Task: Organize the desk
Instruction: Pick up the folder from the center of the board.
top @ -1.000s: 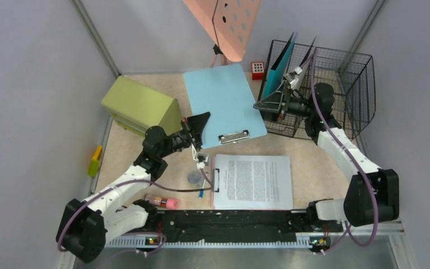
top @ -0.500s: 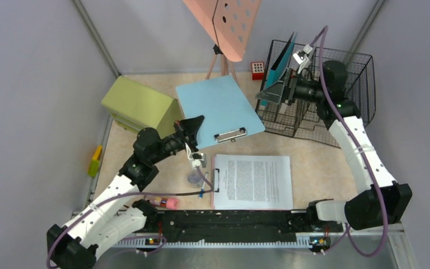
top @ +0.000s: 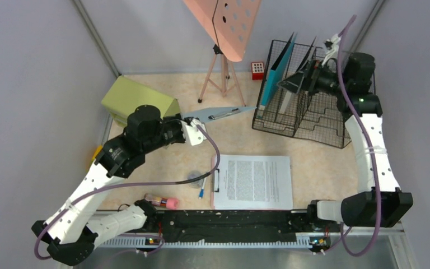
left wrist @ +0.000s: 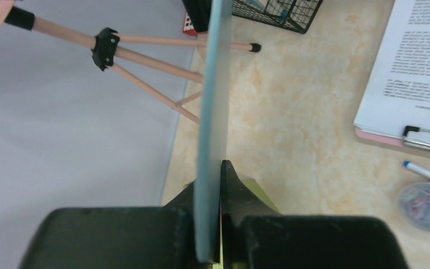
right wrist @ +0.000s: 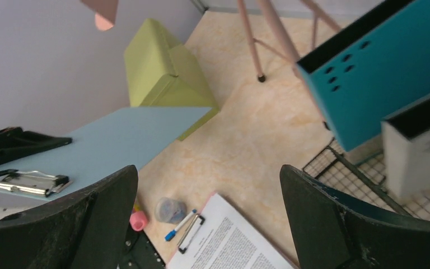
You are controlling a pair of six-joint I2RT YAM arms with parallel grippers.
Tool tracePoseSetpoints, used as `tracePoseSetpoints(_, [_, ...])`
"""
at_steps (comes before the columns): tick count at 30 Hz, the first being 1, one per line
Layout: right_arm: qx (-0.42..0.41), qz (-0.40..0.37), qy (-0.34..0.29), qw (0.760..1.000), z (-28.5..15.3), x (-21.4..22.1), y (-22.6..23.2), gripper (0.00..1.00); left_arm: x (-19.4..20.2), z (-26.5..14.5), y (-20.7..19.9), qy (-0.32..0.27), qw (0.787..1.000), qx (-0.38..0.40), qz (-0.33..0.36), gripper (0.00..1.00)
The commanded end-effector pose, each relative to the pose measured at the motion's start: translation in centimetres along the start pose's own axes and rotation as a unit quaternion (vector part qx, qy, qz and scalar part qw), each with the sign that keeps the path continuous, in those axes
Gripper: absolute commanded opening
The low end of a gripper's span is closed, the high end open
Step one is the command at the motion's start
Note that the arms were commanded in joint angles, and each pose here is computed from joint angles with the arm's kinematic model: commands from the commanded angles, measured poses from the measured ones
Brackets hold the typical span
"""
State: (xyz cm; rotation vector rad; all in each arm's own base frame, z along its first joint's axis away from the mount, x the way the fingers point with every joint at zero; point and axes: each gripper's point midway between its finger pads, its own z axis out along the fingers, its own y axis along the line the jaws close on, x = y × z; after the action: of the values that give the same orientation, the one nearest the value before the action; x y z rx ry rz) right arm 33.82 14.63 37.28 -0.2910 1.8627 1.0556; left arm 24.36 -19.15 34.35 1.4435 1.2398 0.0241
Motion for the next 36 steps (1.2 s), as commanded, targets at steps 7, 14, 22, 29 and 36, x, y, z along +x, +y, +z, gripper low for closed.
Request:
tracePoseSetpoints(7, [0.11,-0.03,-0.059,0.992,-6.0,-4.5,-4.2,0.97,-2.1,-3.3,-0.1,0.013,0.991,0.032,-0.128,0.0])
tracePoseSetpoints(14, [0.027,-0.019,-0.013,0.999,-5.7,-1.8,-2.0,0.97,-4.0,-2.6,0.3,-0.027,0.995,0.021,-0.094,0.0])
tracePoseSetpoints(22, [-0.004,-0.046,0.008,0.999,-6.3,-0.3,-0.4,0.96,-5.1,0.6,0.1,-0.027,0.998,0.022,0.042,0.0])
tracePoseSetpoints(29, [-0.006,-0.019,0.01,1.0,-6.7,1.2,0.2,0.97,-8.8,1.9,-0.2,-0.092,0.98,-0.005,0.179,0.0])
tracePoseSetpoints(36, [-0.06,0.043,0.01,0.997,-6.6,2.4,1.3,0.96,-10.7,1.2,-0.6,-0.133,0.951,-0.059,0.273,0.0])
